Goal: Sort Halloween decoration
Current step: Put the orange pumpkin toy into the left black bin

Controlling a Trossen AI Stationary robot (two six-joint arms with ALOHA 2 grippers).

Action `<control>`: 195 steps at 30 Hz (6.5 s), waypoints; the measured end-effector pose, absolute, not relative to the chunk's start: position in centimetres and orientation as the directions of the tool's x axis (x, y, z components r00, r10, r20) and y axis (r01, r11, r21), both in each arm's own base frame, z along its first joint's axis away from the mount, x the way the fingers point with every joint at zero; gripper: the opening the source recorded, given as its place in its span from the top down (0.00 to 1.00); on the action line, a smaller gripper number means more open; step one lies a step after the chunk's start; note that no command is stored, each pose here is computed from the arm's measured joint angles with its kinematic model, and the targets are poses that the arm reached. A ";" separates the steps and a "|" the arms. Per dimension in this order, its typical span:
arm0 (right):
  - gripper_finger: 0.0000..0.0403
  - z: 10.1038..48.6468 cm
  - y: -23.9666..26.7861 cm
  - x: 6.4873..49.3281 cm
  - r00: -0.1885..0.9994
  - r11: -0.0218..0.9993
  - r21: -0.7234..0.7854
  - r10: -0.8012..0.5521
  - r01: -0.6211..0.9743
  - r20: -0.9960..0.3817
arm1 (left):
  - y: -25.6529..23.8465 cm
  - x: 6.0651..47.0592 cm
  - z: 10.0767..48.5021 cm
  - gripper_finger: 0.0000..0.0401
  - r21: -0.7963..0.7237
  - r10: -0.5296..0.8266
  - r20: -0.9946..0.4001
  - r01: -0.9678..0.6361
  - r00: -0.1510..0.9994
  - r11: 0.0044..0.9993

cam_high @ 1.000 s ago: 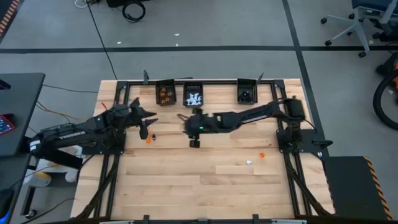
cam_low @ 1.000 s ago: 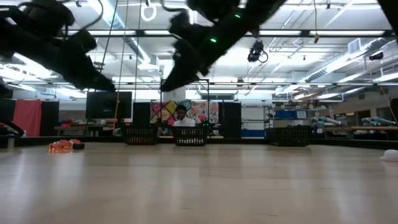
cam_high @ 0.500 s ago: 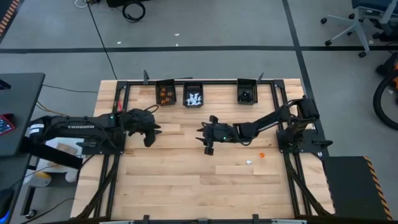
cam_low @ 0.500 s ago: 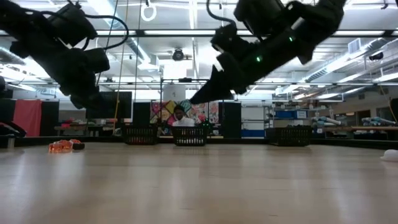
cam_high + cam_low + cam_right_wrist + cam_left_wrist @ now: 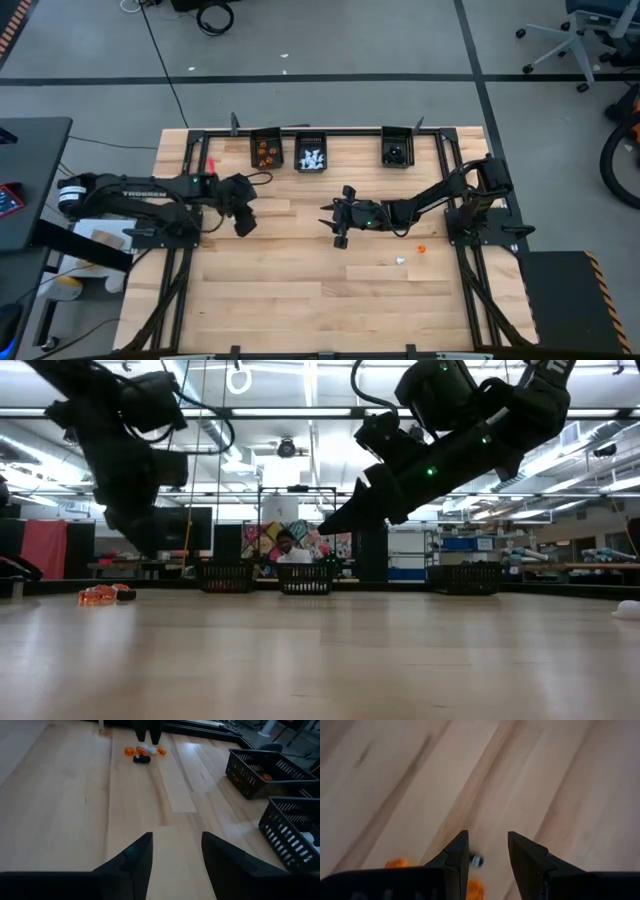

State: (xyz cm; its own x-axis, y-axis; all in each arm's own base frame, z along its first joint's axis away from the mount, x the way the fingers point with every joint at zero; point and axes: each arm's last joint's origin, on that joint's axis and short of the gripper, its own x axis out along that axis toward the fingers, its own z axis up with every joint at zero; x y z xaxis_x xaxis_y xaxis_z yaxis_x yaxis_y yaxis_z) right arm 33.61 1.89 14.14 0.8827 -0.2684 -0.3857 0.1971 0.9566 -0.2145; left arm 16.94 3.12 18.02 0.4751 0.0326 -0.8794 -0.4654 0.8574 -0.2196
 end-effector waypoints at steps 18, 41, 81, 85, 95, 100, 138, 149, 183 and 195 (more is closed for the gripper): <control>0.57 14.8 0.6 34.0 0.913 0.942 -0.302 -0.248 0.148 -0.323 | 5.6 18.4 16.3 0.60 0.077 0.138 -0.990 -0.674 0.037 0.734; 0.57 14.9 0.1 34.1 0.932 0.962 -0.255 -0.182 0.102 -0.314 | 7.6 18.1 15.5 0.54 0.056 0.089 -0.996 -0.684 0.014 0.728; 0.57 14.9 0.3 34.1 0.932 0.964 -0.252 -0.164 0.082 -0.322 | 7.7 18.5 14.3 0.87 0.076 0.067 -0.997 -0.629 -0.038 0.774; 0.57 14.9 0.3 34.1 0.932 0.964 -0.252 -0.164 0.082 -0.322 | 7.7 18.5 14.3 0.88 0.076 0.067 -0.997 -0.625 -0.038 0.777; 0.57 14.9 0.3 34.1 0.932 0.964 -0.252 -0.164 0.082 -0.323 | 7.7 18.4 14.3 0.90 0.077 0.067 -0.997 -0.603 -0.039 0.794; 0.57 14.9 0.3 34.1 0.932 0.964 -0.252 -0.164 0.082 -0.323 | 7.7 18.6 14.6 0.94 0.075 0.066 -0.997 -0.588 -0.037 0.806; 0.57 14.9 0.3 34.1 0.932 0.964 -0.252 -0.163 0.082 -0.322 | 17.4 23.3 19.6 0.93 0.300 0.441 -0.887 -0.559 0.134 0.773; 0.57 14.9 0.3 34.1 0.932 0.964 -0.252 -0.164 0.082 -0.324 | 20.0 22.9 17.5 0.93 0.207 0.364 -0.916 -0.579 0.167 0.788; 0.57 14.8 0.3 34.1 0.930 0.964 -0.253 -0.164 0.081 -0.329 | 9.0 19.9 23.2 0.71 0.107 0.161 -0.981 -0.394 0.107 0.913; 0.57 14.8 0.3 34.1 0.930 0.965 -0.251 -0.164 0.081 -0.329 | 0.0 19.8 19.1 0.71 0.039 0.040 -0.999 -0.054 0.014 0.998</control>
State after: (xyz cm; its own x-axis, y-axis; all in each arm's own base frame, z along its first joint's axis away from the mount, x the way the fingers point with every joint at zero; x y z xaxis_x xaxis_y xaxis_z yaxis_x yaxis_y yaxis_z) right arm 34.08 0.30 14.80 0.9301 -0.1639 -0.3286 0.0815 0.9647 -0.2506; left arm 19.83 0.01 19.11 0.0139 0.0396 -0.9991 -0.0543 0.9978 0.0388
